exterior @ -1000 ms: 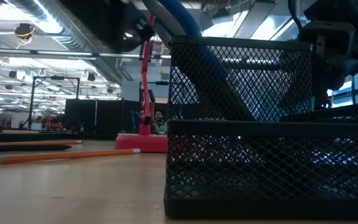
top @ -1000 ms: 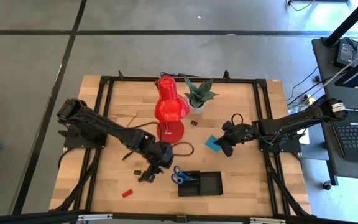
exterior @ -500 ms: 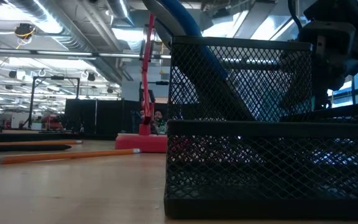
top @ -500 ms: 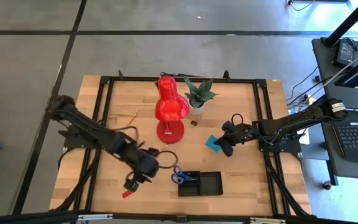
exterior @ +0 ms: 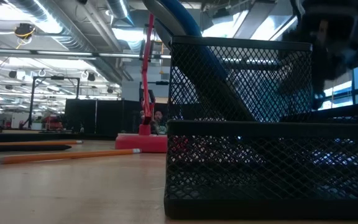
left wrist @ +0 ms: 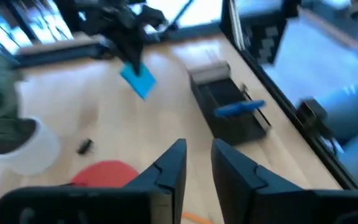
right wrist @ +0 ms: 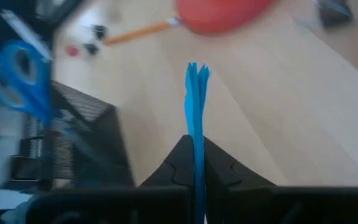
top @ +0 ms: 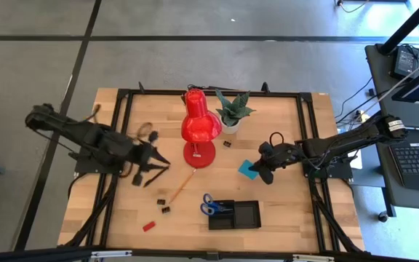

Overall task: Pick and place office supplies into organizer
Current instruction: Put the blue sticky note into the black desk organizer

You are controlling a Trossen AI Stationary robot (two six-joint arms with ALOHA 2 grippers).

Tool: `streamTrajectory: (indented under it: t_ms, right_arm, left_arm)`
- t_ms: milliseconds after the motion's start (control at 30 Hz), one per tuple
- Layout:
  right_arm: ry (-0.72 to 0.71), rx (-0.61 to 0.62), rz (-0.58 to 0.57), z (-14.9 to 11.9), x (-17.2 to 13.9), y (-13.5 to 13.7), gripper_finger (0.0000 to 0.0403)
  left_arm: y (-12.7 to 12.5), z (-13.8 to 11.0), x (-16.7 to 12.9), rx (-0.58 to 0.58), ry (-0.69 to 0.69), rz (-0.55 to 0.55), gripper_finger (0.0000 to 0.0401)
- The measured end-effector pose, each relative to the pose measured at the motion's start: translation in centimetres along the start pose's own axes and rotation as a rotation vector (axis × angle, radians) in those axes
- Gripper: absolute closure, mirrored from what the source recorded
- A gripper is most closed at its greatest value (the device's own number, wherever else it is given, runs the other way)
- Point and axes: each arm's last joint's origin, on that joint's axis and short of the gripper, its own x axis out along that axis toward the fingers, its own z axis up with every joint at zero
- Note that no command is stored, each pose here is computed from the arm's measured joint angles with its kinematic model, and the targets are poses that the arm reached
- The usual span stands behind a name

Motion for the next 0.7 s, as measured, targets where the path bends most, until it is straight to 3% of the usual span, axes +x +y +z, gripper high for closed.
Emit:
streamTrajectory:
  t_ms: [133, 333, 533, 700]
  right_arm:
    - [0.005, -0.112, 0.126, 1.7, -0.5, 2.2, 0.0393]
    - [0.05, -0.269, 0.288, 3.5, -2.1, 6.8, 0.0393]
    - [0.325, -0.287, 0.176, 3.2, -2.8, 10.7, 0.0393]
    - [0.422, -0.306, 0.156, 3.2, -1.2, 14.0, 0.0393]
  left_arm:
    - [1.0, -3.7, -1.6, -0.005, -0.16, 0.041, 0.0349]
    - [1.7, -8.8, -2.0, -0.054, -0.289, 0.116, 0.0354]
    - [2.1, -12.6, -0.9, -0.112, -0.33, 0.244, 0.0354]
    - [2.3, -14.1, -0.1, -0.131, -0.33, 0.293, 0.0354]
